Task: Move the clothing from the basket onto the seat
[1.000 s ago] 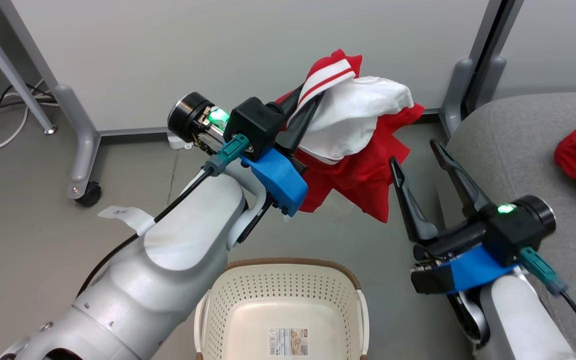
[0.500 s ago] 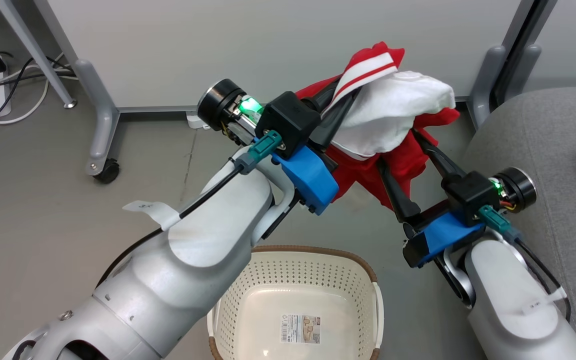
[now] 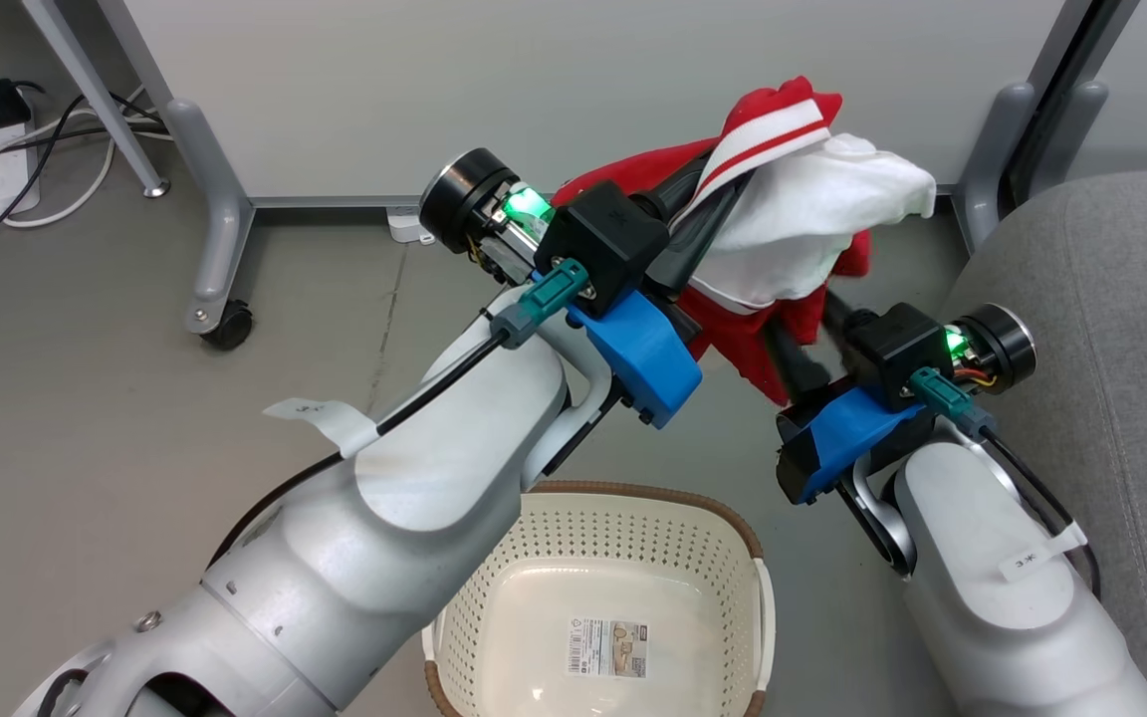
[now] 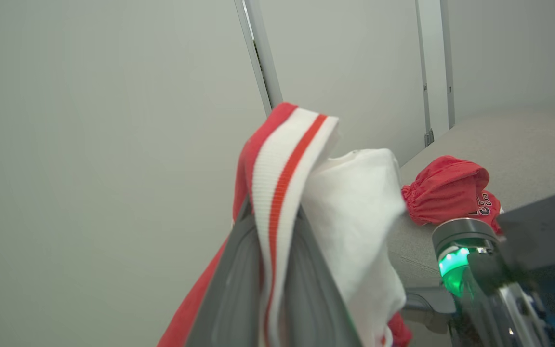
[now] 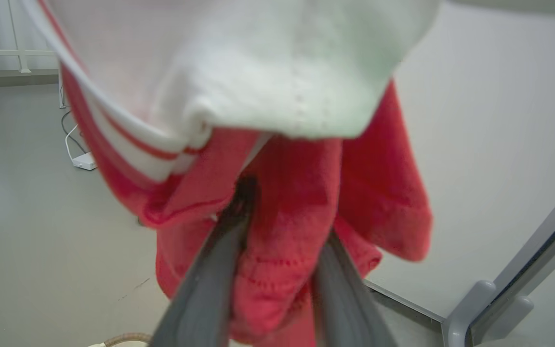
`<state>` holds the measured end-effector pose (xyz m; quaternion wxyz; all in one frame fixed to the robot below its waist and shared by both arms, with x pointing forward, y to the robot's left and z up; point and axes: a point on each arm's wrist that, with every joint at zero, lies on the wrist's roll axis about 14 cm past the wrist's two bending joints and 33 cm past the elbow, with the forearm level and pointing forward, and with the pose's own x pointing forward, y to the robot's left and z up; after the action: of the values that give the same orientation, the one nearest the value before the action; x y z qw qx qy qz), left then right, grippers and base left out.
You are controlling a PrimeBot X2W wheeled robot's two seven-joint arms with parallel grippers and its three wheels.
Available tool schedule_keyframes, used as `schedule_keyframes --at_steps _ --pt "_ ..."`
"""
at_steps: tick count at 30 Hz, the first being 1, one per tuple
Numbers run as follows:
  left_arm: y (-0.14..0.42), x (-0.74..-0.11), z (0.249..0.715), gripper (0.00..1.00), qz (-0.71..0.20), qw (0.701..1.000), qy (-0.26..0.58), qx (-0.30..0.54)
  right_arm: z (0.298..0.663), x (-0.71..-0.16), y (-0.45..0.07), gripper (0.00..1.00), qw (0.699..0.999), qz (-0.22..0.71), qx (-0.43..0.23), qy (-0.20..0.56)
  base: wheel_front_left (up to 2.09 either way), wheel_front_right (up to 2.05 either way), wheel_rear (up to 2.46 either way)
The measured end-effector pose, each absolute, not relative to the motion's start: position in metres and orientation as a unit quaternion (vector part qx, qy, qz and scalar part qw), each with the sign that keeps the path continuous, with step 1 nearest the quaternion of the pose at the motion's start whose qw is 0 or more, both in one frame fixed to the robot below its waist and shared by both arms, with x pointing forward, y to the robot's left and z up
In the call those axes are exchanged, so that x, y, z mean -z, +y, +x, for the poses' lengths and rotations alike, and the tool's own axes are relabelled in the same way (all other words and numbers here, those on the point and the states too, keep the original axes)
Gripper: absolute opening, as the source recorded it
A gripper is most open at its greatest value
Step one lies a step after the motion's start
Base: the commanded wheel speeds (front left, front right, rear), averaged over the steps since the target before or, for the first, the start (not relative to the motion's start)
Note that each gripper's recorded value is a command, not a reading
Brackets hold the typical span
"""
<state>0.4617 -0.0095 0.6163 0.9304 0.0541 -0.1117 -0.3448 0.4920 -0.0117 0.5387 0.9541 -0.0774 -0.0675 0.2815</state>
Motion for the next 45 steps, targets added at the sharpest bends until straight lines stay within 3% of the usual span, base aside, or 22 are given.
schedule_keyframes --at_steps 36,37,38,45 --pt "-0.008 -0.617 0.46 0.0 0.057 0.931 -0.108 0.344 0.484 -0.547 -0.017 0.0 0.958 -0.059 -0.272 -0.073 0.0 0.0 0.0" --pt "-0.007 -0.616 0.46 0.85 0.056 0.932 -0.108 0.343 0.484 -0.547 -0.017 0.0 0.958 -0.059 -0.272 -0.074 0.0 0.0 0.0" --pt "-0.007 -0.616 0.46 1.0 0.055 0.932 -0.107 0.342 0.484 -0.547 -0.017 0.0 0.958 -0.058 -0.272 -0.074 0.0 0.0 0.0" --pt "-0.008 -0.614 0.462 1.0 0.051 0.933 -0.105 0.342 0.485 -0.546 -0.018 0.0 0.958 -0.055 -0.27 -0.073 0.0 0.0 0.0"
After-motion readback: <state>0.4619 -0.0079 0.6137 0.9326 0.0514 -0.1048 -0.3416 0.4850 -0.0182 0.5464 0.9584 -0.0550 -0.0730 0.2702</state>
